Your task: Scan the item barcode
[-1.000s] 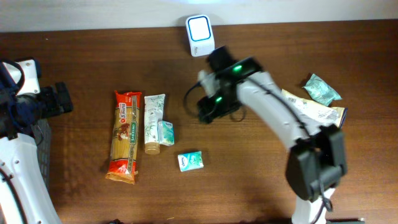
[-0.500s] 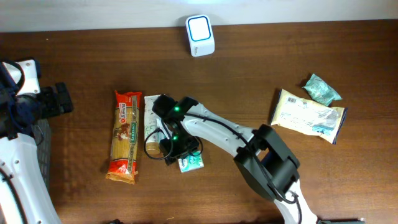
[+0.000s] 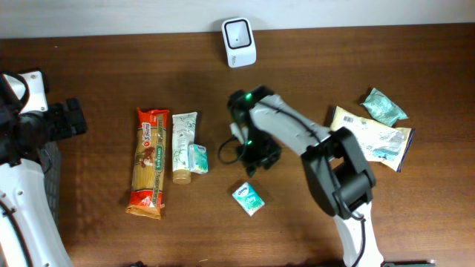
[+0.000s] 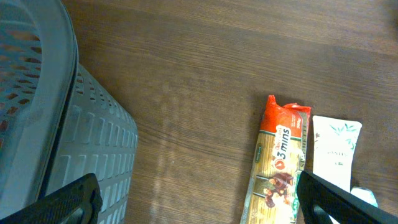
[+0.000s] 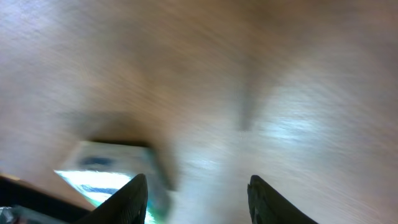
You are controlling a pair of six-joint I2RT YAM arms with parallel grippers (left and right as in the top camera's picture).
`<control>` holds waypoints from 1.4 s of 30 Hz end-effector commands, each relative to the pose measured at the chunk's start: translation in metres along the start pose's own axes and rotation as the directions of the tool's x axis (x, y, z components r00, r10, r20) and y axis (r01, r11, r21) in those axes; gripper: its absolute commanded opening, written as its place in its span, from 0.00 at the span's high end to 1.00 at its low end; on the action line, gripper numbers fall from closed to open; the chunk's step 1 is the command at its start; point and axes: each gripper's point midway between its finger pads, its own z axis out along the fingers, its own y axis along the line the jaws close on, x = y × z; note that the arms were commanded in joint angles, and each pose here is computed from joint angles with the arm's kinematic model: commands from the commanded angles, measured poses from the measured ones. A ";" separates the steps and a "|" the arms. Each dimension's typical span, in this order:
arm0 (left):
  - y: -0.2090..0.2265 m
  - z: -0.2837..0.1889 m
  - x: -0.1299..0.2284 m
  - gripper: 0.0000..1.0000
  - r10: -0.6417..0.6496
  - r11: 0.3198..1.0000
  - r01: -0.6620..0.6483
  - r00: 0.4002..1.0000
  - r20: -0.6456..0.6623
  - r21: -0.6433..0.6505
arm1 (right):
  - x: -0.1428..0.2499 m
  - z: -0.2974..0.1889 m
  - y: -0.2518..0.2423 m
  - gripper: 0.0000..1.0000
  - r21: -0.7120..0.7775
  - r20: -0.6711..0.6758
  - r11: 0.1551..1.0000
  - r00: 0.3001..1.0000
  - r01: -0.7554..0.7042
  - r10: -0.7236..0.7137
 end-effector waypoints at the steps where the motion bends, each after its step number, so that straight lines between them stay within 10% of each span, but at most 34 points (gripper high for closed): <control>1: -0.001 -0.002 -0.001 0.01 0.018 1.000 -0.018 1.000 0.006 0.000 | -0.005 -0.020 -0.010 0.48 0.000 0.041 0.995 0.995 0.095 -0.095; 13: -0.001 -0.002 -0.001 0.01 0.018 1.000 -0.018 1.000 0.006 0.000 | 0.041 0.030 0.049 0.46 -0.185 -0.100 0.957 0.964 0.224 -0.245; 17: -0.001 -0.002 -0.001 0.01 0.018 1.000 -0.018 1.000 0.006 0.000 | 0.042 0.043 0.041 0.87 -0.178 -0.103 0.961 0.967 0.213 -0.233; 20: -0.001 -0.002 -0.001 0.01 0.018 1.000 -0.018 1.000 0.006 0.000 | 0.036 0.040 0.033 0.96 -0.171 -0.083 0.965 0.973 0.199 -0.215; 32: -0.001 -0.002 -0.001 0.01 0.018 1.000 -0.018 1.000 0.006 0.000 | -0.089 -0.038 -0.068 0.95 0.325 0.313 0.931 0.909 0.168 -0.274; 36: -0.001 -0.002 -0.001 0.01 0.018 1.000 -0.018 1.000 0.006 0.000 | -0.099 -0.045 -0.075 0.36 0.330 0.360 0.933 0.895 0.143 -0.265; 42: -0.001 -0.002 -0.001 0.01 0.018 1.000 -0.018 1.000 0.006 0.000 | -0.128 -0.092 -0.053 0.36 0.250 0.521 0.962 0.824 0.104 -0.225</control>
